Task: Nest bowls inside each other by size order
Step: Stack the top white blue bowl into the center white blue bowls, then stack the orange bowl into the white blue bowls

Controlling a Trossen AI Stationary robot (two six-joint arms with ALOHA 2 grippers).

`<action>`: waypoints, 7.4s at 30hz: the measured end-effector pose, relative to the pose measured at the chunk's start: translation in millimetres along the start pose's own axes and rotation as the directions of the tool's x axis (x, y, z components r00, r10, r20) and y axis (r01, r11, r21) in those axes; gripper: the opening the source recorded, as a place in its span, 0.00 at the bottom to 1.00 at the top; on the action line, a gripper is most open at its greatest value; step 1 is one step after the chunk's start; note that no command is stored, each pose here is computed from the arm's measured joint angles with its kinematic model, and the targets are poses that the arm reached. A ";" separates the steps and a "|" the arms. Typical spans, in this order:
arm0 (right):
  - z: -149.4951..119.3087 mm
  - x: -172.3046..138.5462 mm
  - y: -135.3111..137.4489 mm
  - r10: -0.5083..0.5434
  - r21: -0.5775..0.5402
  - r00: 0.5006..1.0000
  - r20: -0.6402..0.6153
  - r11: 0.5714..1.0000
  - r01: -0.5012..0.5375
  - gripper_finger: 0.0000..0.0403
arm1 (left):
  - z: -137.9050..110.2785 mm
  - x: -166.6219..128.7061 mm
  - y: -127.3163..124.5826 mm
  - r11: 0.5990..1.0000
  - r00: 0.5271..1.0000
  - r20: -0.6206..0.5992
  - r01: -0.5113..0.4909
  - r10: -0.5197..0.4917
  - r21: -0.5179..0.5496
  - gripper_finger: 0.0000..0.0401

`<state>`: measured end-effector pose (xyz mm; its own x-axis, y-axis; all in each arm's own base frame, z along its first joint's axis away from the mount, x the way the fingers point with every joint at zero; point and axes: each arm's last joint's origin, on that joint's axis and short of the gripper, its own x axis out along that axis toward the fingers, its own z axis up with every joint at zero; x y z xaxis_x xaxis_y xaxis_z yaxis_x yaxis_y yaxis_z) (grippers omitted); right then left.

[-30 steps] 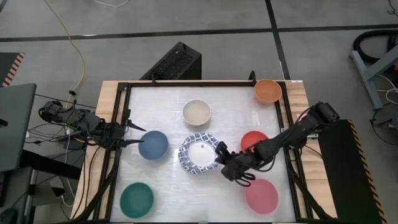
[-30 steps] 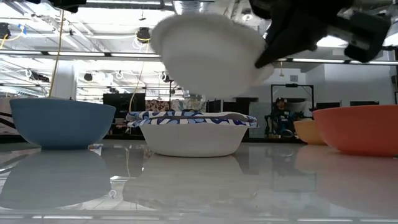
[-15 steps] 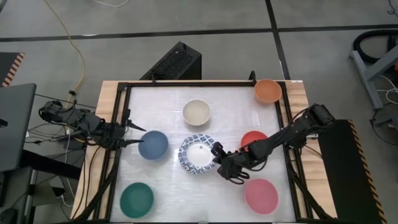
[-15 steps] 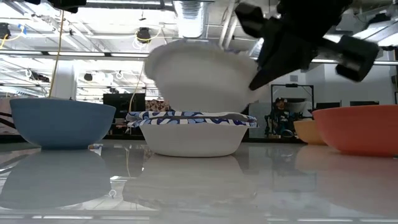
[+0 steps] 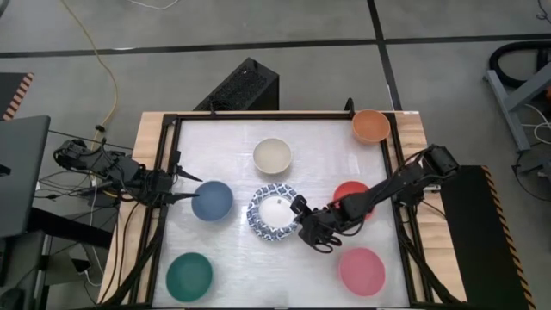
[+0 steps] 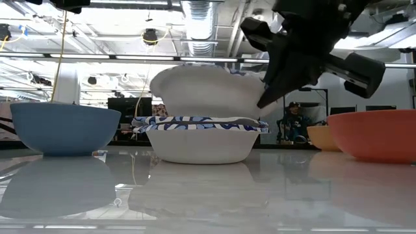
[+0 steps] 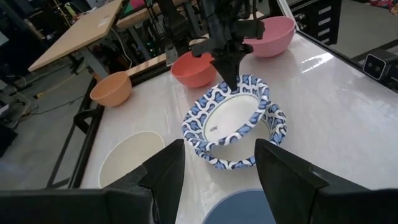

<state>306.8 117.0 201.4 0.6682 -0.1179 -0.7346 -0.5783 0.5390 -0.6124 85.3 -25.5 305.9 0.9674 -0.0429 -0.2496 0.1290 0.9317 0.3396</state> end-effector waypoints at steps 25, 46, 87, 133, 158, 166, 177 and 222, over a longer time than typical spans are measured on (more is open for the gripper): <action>-8.0 6.5 -9.3 0.031 0.130 0.999 0.015 0.991 -0.033 0.09 | -0.1 0.0 0.0 1.000 1.000 -0.001 0.001 -0.001 0.000 0.46; -4.5 6.9 -14.8 -0.014 0.308 0.998 0.057 0.951 -0.005 0.24 | -0.7 -0.1 -0.2 1.000 1.000 -0.006 0.002 -0.002 -0.006 0.46; 8.9 -3.3 -15.7 0.023 0.510 0.996 0.091 0.857 -0.067 0.38 | -3.4 -0.1 -1.0 0.998 0.999 -0.034 0.009 -0.010 -0.056 0.46; -24.7 11.0 -64.9 -0.320 0.896 0.929 -0.188 0.332 0.296 0.34 | -11.4 7.9 -2.8 0.949 0.991 -0.107 -0.114 0.086 -0.294 0.46; -76.9 -107.9 -94.2 -0.245 0.829 0.812 -0.530 0.056 0.557 0.34 | -39.1 27.1 -5.1 0.781 0.954 -0.274 -0.263 0.121 -0.567 0.46; -108.9 -111.4 -85.5 -0.079 0.708 0.704 -0.706 -0.098 0.699 0.34 | -45.9 40.4 3.3 0.781 0.928 -0.358 -0.299 0.104 -0.549 0.46; -166.4 -98.6 -83.6 0.151 0.532 0.542 -0.827 -0.102 0.841 0.34 | -53.6 54.8 8.8 0.798 0.891 -0.445 -0.330 0.088 -0.504 0.46; -311.8 -77.3 -84.1 0.373 0.790 0.722 -0.583 0.050 0.611 0.37 | -3.8 31.6 28.9 0.824 0.927 -0.361 -0.284 0.105 -0.489 0.46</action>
<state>157.9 -179.3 218.6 -0.0058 -0.3704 -0.9289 0.7492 0.6136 -0.2494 118.8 1.5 304.4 0.8311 0.1882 -0.5233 -0.2753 0.9569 -0.0930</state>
